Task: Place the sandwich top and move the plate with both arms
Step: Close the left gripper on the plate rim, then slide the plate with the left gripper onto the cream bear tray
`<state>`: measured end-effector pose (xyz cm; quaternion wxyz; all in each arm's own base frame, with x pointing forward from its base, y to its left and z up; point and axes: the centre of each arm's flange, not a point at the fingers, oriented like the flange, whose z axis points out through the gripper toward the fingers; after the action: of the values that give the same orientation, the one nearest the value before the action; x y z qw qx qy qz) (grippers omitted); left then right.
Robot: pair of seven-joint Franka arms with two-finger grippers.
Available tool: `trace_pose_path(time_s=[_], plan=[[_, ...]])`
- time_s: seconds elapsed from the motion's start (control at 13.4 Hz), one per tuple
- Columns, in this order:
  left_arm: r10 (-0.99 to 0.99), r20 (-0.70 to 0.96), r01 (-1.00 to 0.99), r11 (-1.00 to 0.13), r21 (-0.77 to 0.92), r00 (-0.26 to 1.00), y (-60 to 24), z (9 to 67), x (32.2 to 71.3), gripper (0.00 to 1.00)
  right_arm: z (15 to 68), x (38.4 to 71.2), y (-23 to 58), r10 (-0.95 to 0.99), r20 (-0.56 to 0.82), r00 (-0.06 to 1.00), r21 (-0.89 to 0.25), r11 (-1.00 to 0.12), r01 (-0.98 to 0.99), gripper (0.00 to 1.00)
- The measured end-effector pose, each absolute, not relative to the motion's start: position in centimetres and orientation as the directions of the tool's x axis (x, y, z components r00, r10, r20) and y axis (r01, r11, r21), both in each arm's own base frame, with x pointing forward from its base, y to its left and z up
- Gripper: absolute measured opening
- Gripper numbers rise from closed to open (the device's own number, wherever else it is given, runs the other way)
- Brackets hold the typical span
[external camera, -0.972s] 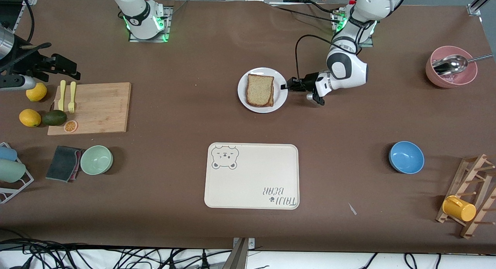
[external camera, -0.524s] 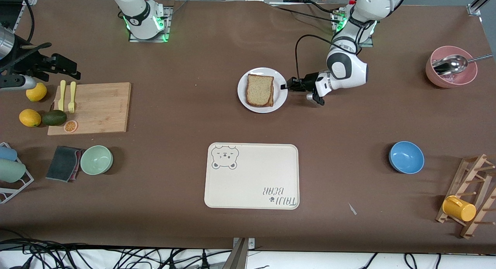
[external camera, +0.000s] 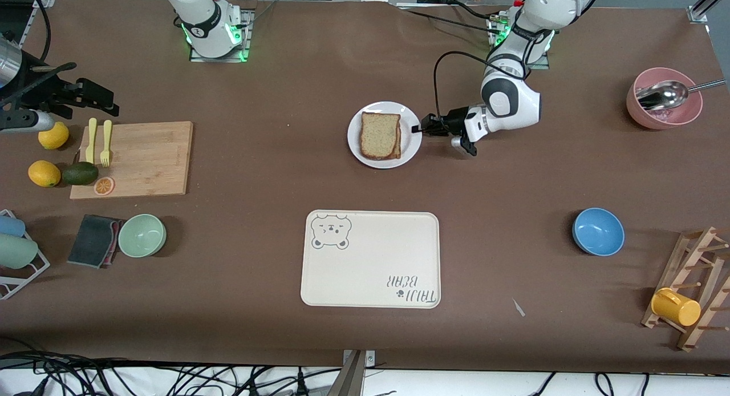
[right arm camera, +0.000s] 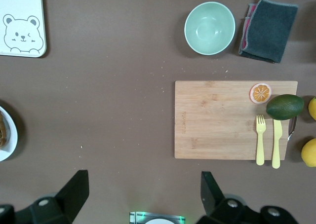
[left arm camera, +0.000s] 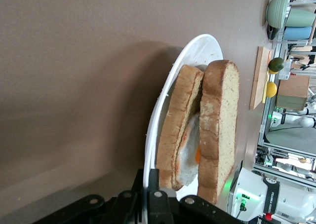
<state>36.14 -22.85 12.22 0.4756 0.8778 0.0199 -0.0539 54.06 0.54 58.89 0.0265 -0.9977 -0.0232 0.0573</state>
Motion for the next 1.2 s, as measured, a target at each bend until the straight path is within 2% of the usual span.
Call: trace_pose_path(time_s=[0.67,1.2], plan=[[0.047,-0.113,0.122,-0.452,0.884,0.993,-22.2,13.1,38.3,0.04,58.9,54.0,0.6,0.05,-0.114,0.992,-0.056,-0.997,0.044,1.0],[0.139,-0.07,0.118,-0.379,0.918,0.988,-23.3,15.8,46.7,0.04,58.9,54.0,0.5,0.05,-0.114,0.992,-0.056,-0.998,0.043,1.0]])
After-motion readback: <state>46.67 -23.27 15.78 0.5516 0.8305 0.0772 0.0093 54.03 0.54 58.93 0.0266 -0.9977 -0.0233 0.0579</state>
